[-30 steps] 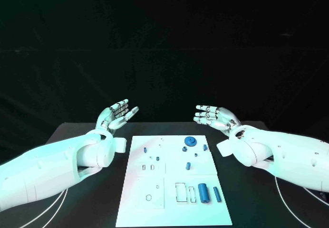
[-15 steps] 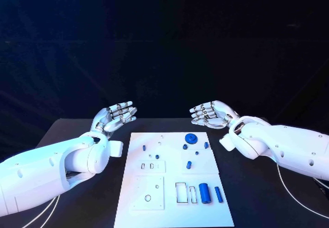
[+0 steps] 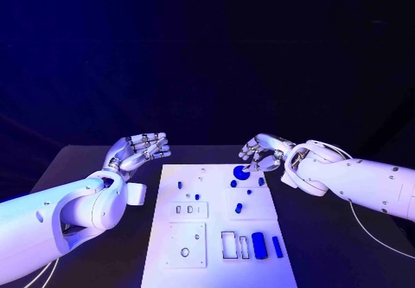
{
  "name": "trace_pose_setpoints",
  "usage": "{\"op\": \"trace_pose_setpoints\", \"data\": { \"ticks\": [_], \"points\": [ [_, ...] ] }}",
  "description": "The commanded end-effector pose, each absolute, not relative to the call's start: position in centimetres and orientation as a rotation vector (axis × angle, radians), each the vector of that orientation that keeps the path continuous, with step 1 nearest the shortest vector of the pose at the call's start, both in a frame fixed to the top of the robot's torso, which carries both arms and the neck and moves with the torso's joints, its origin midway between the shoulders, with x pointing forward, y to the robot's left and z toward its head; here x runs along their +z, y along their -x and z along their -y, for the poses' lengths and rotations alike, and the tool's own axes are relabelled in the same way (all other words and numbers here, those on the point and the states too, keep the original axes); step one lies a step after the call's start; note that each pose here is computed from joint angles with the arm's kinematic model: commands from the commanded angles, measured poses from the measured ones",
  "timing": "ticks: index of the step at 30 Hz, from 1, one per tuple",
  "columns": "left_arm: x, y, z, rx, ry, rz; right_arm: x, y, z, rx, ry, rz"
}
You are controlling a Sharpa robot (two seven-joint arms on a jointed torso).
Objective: Assemble the parts on the task board
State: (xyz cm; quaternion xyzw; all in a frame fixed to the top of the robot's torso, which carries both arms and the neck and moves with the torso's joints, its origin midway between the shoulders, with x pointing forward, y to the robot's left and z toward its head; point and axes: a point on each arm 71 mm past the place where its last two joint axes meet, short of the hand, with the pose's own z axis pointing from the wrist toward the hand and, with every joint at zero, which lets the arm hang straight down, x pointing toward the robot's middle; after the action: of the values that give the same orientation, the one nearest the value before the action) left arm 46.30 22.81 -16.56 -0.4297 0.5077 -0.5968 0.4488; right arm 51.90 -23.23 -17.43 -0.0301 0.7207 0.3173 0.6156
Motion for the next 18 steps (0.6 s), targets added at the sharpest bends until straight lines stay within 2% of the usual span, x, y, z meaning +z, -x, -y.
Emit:
{"op": "trace_pose_setpoints", "data": {
  "ticks": [1, 6, 18],
  "points": [
    [-15.81, -45.77, -22.1, -1.559, 1.0, -1.264, -17.85, -51.88, 23.21, 0.519, 0.258, -1.691],
    [-15.4, -45.41, -21.99, -1.575, 0.993, -1.266, -17.89, -52.06, 23.25, 0.455, 0.295, -1.685],
    [-15.11, -45.31, -22.15, -1.577, 0.996, -1.27, -17.85, -52.39, 22.98, 0.406, 0.313, -1.663]
  ]
}}
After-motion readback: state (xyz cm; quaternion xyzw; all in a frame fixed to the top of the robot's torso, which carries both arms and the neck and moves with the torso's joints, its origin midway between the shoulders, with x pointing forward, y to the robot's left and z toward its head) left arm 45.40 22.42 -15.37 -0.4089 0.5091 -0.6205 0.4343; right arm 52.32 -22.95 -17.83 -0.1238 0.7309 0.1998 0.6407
